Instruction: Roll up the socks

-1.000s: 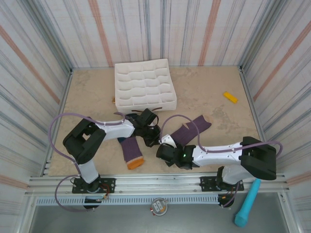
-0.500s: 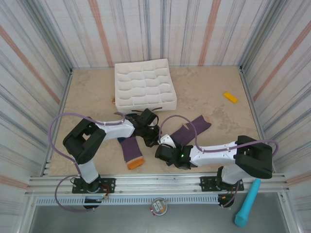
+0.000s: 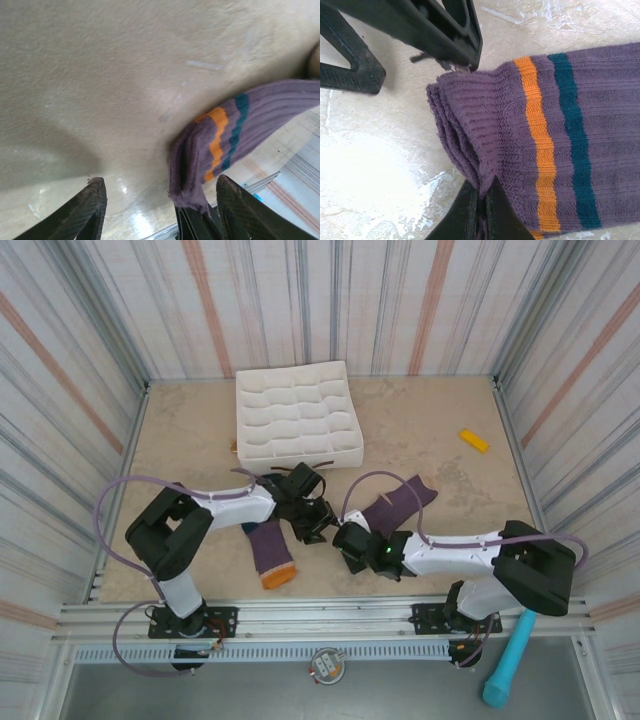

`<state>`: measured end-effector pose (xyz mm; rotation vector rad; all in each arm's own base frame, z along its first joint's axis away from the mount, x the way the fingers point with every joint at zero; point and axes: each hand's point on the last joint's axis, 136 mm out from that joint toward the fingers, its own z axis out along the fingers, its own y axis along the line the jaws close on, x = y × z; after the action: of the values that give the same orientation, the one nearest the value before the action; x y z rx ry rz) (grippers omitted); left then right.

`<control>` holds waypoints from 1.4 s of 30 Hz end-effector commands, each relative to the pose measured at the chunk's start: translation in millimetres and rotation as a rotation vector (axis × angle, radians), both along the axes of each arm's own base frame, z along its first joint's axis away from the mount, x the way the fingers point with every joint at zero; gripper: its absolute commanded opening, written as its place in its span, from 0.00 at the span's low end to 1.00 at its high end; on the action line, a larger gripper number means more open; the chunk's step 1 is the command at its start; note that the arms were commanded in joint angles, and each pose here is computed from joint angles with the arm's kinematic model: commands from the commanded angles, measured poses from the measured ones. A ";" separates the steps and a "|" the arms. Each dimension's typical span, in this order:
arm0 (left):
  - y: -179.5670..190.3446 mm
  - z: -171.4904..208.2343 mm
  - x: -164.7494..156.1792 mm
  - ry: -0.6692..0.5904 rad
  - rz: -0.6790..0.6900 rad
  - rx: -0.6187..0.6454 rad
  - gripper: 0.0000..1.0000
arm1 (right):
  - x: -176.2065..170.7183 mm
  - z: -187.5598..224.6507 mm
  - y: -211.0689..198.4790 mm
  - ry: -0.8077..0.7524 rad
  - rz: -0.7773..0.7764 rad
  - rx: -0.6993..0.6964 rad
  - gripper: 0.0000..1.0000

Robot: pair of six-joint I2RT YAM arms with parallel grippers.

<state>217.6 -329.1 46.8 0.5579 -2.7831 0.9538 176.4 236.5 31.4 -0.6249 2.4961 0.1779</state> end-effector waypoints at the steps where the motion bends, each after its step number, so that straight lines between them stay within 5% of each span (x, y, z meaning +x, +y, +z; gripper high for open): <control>1: -0.9 25.6 17.7 -0.075 0.038 -0.004 0.63 | -10.3 6.4 0.6 0.104 0.016 0.068 0.00; 17: 15.2 23.0 12.5 -0.169 -0.069 -0.021 0.61 | -8.1 -13.1 -3.1 0.234 -0.102 0.200 0.00; 23: 18.0 29.1 11.8 -0.212 -0.100 -0.050 0.49 | -12.3 -14.1 -0.6 0.267 -0.140 0.227 0.00; 42: 4.1 23.0 8.2 -0.336 -0.164 -0.172 0.50 | -22.4 -33.0 -2.7 0.461 -0.278 0.408 0.00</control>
<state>225.2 -318.0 65.3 0.2478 -2.9104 1.2746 175.8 247.9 24.8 -0.1280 2.6718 0.7804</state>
